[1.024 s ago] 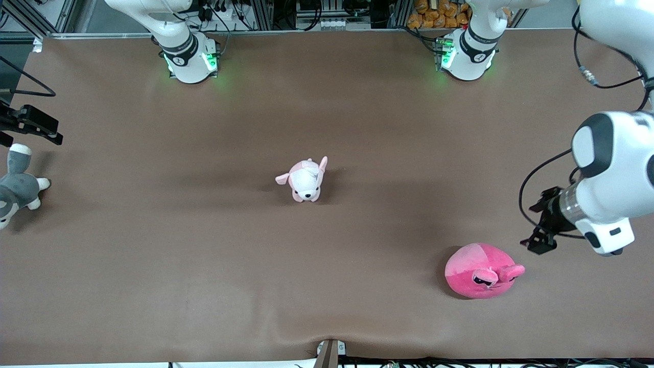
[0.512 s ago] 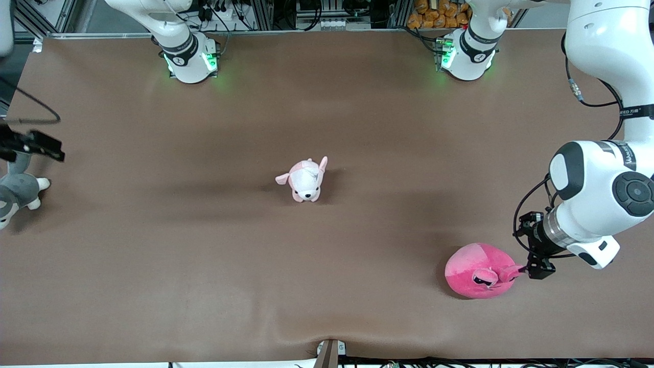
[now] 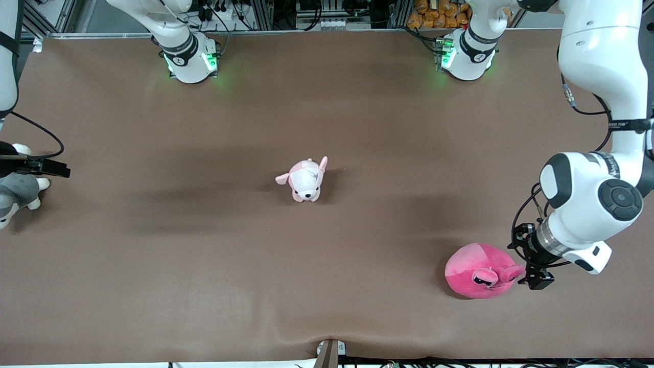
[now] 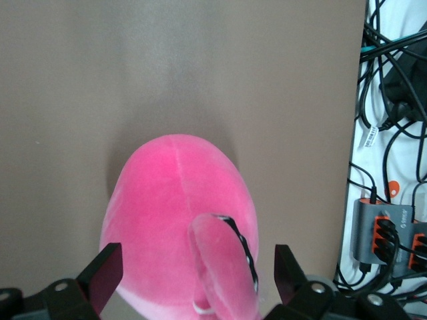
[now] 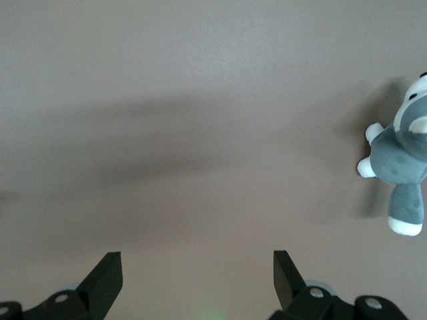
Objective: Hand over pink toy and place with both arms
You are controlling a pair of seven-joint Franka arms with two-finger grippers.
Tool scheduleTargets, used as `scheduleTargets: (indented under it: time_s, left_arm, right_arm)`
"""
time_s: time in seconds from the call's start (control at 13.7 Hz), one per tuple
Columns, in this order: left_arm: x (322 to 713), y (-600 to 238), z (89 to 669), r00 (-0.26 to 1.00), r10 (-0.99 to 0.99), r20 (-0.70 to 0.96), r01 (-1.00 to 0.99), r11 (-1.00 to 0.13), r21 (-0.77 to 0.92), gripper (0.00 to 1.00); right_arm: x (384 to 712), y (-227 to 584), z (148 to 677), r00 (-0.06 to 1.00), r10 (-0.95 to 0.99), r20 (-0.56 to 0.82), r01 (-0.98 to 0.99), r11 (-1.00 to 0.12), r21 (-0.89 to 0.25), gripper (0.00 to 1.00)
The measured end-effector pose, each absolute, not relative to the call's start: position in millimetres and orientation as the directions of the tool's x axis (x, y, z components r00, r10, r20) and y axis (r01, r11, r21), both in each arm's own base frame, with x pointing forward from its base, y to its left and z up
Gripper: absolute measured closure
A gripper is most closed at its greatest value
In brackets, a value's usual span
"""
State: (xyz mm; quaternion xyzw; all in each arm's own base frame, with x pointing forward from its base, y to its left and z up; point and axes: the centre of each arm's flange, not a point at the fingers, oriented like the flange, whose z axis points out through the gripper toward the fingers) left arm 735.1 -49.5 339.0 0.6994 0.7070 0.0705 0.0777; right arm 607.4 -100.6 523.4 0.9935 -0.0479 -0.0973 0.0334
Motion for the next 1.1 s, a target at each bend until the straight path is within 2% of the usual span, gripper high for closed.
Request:
scheduleTargets:
  time_s: [0.15,0.29,0.51,0.8,1.1]
  left_arm:
    - [737,-49,332,-0.018,1.0,-0.013,0.976,0.021,0.217,0.0]
    - [738,-48,328,-0.039,0.999,-0.017,0.974,0.042,0.223,0.07]
    - [739,-50,327,-0.043,0.999,-0.019,0.973,0.046,0.226,0.39]
    - [742,-51,335,-0.04,0.999,-0.021,0.969,0.044,0.244,0.81]
    - [743,-55,372,-0.034,0.999,-0.03,0.958,0.041,0.285,0.89]
  right_arm:
    - [607,-98,519,0.972,-0.131,-0.196,-0.126,-0.991,0.036,0.0]
    - [607,-97,519,0.953,-0.229,-0.197,-0.24,-0.97,-0.031,0.0]
    - [605,-83,519,0.888,-0.388,-0.245,-0.409,-0.911,-0.04,0.0]
    - [609,-19,533,0.733,-0.608,-0.303,-0.646,-0.763,-0.031,0.0]
    - [610,43,545,0.547,-0.727,-0.415,-0.809,-0.586,-0.041,0.0]
